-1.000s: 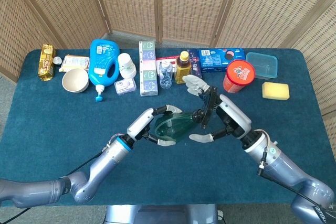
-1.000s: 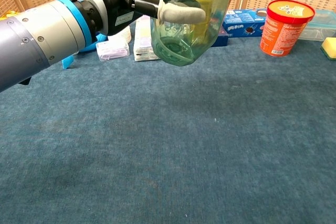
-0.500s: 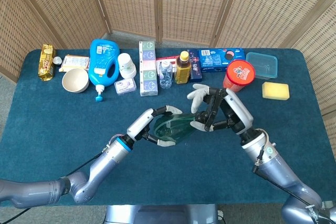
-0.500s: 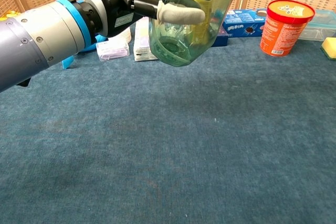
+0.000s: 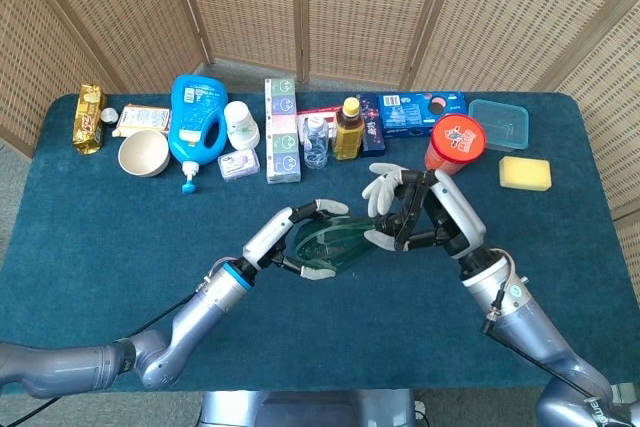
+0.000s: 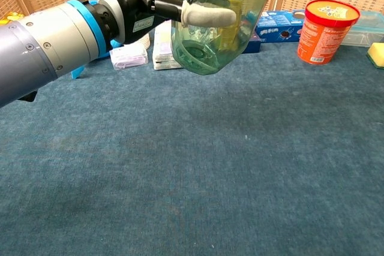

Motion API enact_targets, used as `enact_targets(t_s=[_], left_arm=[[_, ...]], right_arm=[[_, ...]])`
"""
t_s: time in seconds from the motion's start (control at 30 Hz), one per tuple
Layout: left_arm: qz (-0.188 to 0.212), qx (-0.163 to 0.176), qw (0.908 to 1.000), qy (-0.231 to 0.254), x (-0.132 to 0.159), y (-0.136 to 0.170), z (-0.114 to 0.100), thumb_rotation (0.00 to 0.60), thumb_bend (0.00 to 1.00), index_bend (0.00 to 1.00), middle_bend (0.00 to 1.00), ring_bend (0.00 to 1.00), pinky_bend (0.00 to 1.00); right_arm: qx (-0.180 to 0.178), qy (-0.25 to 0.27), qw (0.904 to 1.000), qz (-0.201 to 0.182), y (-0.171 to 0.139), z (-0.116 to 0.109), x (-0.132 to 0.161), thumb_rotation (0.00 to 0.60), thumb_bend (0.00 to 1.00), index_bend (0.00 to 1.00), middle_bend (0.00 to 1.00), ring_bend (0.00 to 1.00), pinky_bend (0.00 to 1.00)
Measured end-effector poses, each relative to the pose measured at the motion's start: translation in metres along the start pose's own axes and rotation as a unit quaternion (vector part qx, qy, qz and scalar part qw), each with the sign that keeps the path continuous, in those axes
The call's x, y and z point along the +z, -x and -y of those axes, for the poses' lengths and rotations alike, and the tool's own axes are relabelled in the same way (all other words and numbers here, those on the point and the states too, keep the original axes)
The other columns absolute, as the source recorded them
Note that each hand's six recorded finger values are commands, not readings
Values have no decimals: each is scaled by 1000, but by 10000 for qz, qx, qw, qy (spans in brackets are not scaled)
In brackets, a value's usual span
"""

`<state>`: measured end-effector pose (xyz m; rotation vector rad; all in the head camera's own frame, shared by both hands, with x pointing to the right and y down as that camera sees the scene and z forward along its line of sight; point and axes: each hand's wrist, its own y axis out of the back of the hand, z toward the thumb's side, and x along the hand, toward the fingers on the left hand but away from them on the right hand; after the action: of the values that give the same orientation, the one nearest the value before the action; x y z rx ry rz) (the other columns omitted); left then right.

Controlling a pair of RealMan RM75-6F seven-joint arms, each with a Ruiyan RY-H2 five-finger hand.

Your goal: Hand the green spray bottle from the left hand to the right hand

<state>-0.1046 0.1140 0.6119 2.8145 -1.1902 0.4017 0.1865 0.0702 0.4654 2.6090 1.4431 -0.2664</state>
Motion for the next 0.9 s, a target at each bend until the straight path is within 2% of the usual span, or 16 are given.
enact_targets(t_s=[0.03,0.1,0.2,0.37,0.73,0.9], left_arm=[[-8,-20,10000,-18,0,0,0,600,0,10,19,17,196],[-36,-106,9999,-80,-2,0,2,600,0,0,0,0,101],[-76,-306,9994,-144,-3,1,5,600,0,0,0,0,43],[-4,-431,9989,-167,-1,2,4,600,0,0,0,0,30],[165,-329,9992,-170,6,11,-6,600,0,0,0,0,23],[251,-103,9985,-471,8,27,-30,600,0,0,0,0,16]], right_arm=[[-8,-5,10000,-1,0,0,0,600,403,696,772,422,180],[-20,-19,10000,1,0,0,0,600,404,697,774,422,180],[-17,-41,10000,14,-1,0,1,600,404,698,774,423,180],[-43,-80,10000,15,-1,-2,2,600,408,699,774,422,180],[-70,-195,9998,76,-3,-4,0,600,411,701,774,422,179],[-99,-338,9993,146,-5,-7,-4,600,412,701,775,423,179]])
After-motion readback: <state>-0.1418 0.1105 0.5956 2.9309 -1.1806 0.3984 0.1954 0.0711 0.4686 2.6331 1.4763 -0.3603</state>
